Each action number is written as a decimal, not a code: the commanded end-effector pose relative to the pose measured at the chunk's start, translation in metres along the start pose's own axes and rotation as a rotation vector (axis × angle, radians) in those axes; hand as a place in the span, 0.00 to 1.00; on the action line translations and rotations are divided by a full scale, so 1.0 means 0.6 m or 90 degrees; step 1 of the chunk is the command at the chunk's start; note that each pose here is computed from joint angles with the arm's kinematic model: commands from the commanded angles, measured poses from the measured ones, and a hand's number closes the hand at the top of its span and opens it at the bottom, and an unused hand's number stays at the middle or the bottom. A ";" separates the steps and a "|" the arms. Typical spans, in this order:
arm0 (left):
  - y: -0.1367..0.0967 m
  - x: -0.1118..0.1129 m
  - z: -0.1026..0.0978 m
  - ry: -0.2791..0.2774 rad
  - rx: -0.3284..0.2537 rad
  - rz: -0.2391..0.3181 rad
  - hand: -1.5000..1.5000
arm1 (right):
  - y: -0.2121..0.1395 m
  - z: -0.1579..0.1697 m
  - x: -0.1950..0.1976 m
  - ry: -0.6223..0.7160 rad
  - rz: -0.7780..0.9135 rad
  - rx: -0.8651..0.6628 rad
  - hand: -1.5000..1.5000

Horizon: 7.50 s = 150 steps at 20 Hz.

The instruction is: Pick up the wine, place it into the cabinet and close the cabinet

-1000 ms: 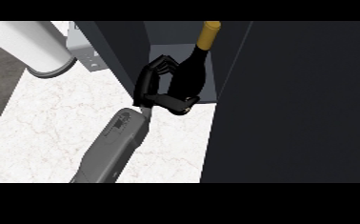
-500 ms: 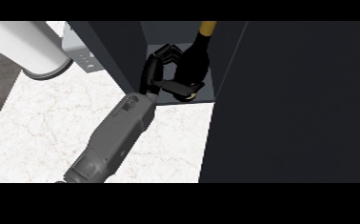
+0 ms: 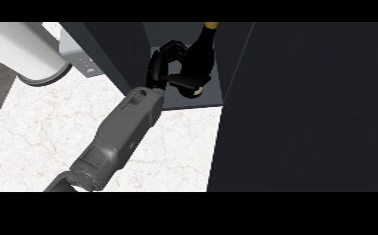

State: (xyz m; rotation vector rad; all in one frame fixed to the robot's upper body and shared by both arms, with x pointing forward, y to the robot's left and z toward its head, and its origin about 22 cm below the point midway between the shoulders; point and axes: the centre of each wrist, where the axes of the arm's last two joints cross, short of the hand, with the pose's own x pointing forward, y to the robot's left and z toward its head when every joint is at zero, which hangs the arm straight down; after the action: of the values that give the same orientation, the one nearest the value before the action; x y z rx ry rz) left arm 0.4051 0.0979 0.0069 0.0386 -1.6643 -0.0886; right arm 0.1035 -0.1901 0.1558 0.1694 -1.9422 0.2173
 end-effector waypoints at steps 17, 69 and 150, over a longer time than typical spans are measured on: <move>0.048 0.008 -0.035 -0.015 0.091 -0.077 0.00 | 0.002 0.027 0.045 -0.030 -0.077 0.043 0.00; -0.011 0.044 -0.014 -0.104 -0.146 0.241 0.00 | -0.023 0.043 0.078 -0.006 -0.033 0.008 0.00; 0.453 0.037 0.301 -0.139 -0.089 0.262 0.00 | 0.122 -0.110 0.021 -0.002 -0.052 0.382 1.00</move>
State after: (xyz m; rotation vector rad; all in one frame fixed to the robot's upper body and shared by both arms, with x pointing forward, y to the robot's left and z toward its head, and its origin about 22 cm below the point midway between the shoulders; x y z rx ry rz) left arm 0.2298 0.3649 0.0332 -0.4276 -1.8507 0.1077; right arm 0.1392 -0.1443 0.1752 0.4868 -1.8450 0.7227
